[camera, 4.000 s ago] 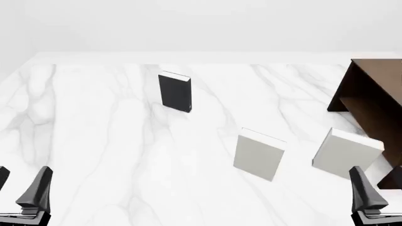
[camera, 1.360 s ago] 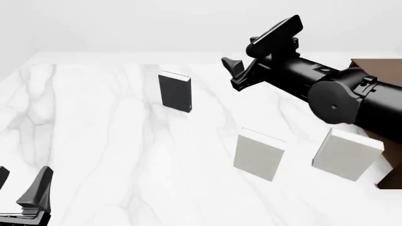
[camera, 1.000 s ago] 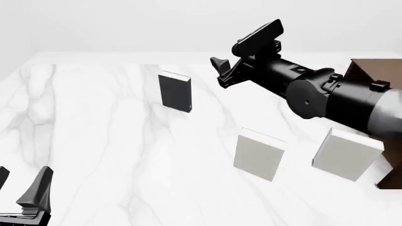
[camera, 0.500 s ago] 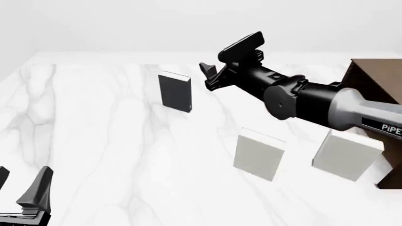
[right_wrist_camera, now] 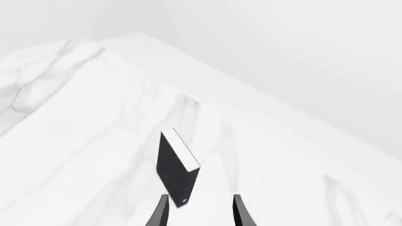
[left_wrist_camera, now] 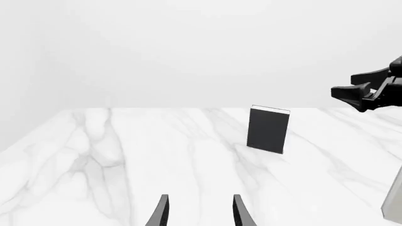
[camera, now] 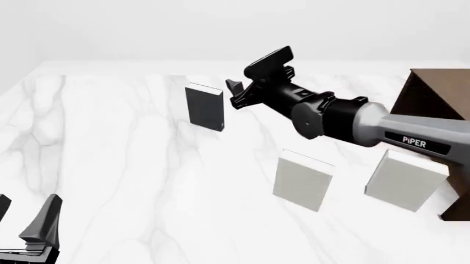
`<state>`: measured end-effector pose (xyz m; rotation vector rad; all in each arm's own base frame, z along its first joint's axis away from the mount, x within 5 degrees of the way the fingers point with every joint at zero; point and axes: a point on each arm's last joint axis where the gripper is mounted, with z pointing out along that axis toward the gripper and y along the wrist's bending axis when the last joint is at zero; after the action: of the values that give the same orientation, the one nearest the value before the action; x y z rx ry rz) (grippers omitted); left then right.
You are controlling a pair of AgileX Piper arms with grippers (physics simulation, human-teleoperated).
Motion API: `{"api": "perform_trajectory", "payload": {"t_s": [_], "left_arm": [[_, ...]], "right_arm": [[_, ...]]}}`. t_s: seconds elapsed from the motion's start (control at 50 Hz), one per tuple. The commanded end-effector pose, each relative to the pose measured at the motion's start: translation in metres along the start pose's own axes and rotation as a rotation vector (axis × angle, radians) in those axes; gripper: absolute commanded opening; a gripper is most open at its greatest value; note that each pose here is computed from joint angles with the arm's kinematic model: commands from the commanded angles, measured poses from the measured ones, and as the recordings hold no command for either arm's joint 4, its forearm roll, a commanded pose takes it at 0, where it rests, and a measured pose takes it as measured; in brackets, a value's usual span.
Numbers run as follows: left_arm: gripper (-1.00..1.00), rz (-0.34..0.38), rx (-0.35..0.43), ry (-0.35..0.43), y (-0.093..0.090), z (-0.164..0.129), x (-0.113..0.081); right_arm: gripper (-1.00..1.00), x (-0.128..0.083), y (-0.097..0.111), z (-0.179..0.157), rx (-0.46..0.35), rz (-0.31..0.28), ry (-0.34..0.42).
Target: Pick up the book on the left and place it on top of the shelf.
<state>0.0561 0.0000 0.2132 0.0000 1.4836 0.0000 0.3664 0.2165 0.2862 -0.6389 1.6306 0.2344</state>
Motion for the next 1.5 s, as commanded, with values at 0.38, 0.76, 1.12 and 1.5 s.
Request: {"api": "perform_trajectory", "payload": {"t_s": [0.38, 0.76, 1.12, 1.5], "left_arm": [[1.0, 0.0, 0.0, 0.0, 0.0, 0.0, 0.0], [1.0, 0.0, 0.0, 0.0, 0.0, 0.0, 0.0], [1.0, 0.0, 0.0, 0.0, 0.0, 0.0, 0.0], [1.0, 0.0, 0.0, 0.0, 0.0, 0.0, 0.0]], "right_arm": [[1.0, 0.023, 0.001, 0.041, 0.008, 0.045, 0.006], [1.0, 0.032, 0.009, 0.058, -0.008, 0.052, 0.018], [1.0, 0.045, 0.009, 0.079, -0.004, 0.04, 0.028], [1.0, 0.061, 0.015, 0.096, -0.011, 0.053, 0.046]]}}
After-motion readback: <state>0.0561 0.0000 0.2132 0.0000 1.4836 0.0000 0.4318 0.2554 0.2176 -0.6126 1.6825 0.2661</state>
